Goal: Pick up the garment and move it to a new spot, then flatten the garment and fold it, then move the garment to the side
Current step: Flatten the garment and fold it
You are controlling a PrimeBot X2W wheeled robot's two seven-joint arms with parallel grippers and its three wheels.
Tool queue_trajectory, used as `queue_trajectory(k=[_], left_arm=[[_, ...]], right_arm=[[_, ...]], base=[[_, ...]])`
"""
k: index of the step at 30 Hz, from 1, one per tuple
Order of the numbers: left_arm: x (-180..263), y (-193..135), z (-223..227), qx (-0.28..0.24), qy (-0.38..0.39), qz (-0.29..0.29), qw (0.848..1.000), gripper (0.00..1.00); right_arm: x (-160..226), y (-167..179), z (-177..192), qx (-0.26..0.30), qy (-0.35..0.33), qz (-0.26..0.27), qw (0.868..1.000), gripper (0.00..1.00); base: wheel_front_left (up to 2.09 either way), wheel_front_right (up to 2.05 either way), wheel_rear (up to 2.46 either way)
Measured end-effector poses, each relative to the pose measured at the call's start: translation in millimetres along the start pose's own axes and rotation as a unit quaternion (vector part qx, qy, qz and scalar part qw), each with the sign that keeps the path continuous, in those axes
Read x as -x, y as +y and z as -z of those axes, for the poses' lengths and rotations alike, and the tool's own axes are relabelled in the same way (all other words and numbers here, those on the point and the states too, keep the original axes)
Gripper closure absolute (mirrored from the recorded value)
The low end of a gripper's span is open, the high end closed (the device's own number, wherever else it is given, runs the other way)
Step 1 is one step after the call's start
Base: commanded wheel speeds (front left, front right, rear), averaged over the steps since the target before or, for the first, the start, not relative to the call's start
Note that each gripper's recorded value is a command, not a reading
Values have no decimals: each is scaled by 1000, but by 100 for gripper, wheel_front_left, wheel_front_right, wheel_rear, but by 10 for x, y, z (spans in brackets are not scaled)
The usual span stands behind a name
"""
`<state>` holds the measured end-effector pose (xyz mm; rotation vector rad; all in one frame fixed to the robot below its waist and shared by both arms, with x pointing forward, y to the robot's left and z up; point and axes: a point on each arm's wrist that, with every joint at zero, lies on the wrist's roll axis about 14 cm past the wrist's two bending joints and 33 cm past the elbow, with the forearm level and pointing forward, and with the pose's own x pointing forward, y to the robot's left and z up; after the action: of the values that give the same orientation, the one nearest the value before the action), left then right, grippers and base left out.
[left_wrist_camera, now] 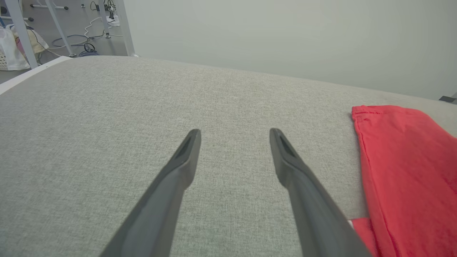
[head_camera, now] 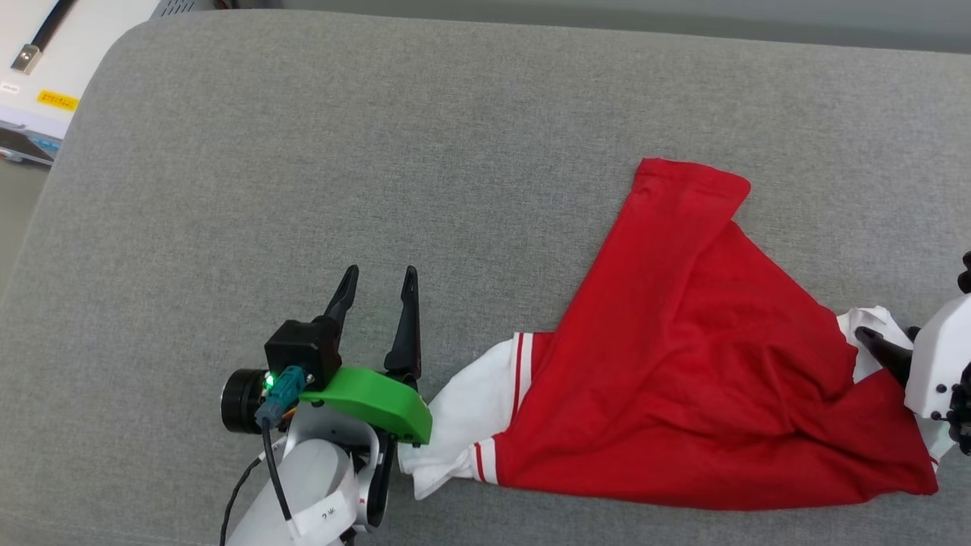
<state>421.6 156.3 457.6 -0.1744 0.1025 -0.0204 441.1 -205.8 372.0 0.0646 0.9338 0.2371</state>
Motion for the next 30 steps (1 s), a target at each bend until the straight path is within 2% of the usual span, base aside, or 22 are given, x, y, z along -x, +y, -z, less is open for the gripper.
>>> queue_trajectory(k=[3,5,9,13,16,21,25,28,30], left_arm=[[8,55,44,-1,6,-8,1000,0],[20,88,70,-2,10,-11,1000,0],[45,105,72,-2,11,-13,1000,0],[89,108,113,7,41,-2,999,0],[164,167,179,5,88,6,996,0],[361,232,281,-1,181,24,983,0],[543,133,390,-8,265,62,962,0],[664,-16,521,-20,323,99,941,0],[785,-144,668,-26,371,126,920,0]], right_arm=[[-77,-9,147,5,48,-5,999,0],[-95,7,184,6,65,-11,998,100],[-63,8,206,-5,71,-16,997,100],[32,-49,98,-36,24,-10,999,100],[156,-110,16,-63,-22,-3,998,100],[428,-276,81,-94,-66,22,993,100],[633,-313,155,-111,-91,33,989,100],[737,-297,218,-123,-101,35,987,100],[796,-299,269,-130,-104,39,985,100]], base=[[0,0,0],[0,0,0],[0,0,0],[0,0,0],[0,0,0],[0,0,0],[0,0,0],[0,0,0],[0,0,0]])
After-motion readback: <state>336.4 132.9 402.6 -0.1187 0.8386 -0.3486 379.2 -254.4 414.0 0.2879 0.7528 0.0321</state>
